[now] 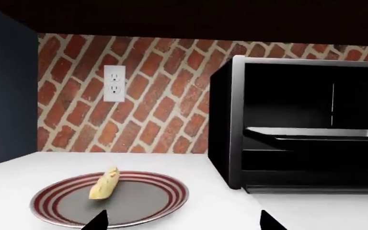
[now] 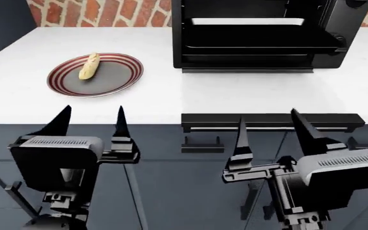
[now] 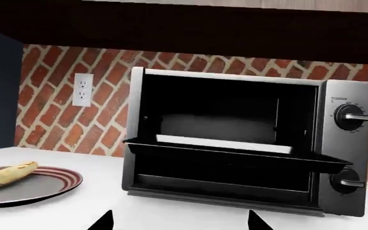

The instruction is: Place the baguette on the tray of the toaster oven.

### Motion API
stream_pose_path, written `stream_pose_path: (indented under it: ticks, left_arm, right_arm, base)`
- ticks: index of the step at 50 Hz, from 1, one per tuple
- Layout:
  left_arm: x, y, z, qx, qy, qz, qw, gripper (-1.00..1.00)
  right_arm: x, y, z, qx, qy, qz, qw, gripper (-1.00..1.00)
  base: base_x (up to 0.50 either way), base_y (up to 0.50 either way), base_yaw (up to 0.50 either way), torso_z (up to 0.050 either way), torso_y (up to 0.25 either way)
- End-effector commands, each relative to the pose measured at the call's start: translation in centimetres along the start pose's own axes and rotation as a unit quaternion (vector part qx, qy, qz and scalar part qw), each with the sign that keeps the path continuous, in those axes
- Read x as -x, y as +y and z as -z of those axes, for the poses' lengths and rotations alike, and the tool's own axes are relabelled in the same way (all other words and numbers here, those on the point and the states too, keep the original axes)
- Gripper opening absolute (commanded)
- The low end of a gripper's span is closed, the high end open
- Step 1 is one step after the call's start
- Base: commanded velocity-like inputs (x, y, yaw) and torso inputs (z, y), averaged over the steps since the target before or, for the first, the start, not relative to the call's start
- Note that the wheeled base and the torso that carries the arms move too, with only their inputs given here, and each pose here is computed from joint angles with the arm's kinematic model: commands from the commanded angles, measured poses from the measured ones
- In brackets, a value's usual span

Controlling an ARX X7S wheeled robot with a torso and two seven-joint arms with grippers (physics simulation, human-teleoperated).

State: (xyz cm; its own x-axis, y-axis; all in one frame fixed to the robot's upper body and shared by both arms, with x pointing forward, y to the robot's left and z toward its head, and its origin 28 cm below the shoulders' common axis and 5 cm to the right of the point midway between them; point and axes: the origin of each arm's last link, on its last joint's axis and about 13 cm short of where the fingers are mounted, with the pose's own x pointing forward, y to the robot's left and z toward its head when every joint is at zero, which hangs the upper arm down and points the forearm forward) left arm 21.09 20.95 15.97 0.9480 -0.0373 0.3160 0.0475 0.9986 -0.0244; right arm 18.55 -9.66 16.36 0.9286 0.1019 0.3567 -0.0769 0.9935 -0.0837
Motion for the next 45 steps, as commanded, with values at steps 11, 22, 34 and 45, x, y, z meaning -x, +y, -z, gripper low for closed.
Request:
stream_pose_path:
  ticks: [11,22,34,45]
  left_arm:
    - [-7.5,0.0,-7.8,-0.072,-0.074,0.036,0.994,1.00]
    - [-9.7,0.8,-11.9,-0.035,-0.074,0.049,0.995,1.00]
    - [-12.6,2.6,-18.7,-0.058,-0.120,0.003,0.991,1.00]
    - [-12.0,2.9,-19.3,-0.050,-0.133,-0.005,0.990,1.00]
  right_arm:
    - [-2.1,-2.3,-9.7,0.061,-0.066,0.007,0.996,1.00]
    - [-1.5,-3.9,-15.5,0.085,-0.080,0.054,0.992,1.00]
    - [0.3,-3.8,-19.2,0.087,-0.089,0.058,0.991,1.00]
    - [0.8,-3.8,-19.1,0.083,-0.096,0.039,0.991,1.00]
  base:
    - [0.00,0.00,0.00,0.000,0.000]
    - [0.00,0.00,0.00,0.000,0.000]
    - [0.00,0.00,0.00,0.000,0.000]
    - [0.24,0.00,0.00,0.000,0.000]
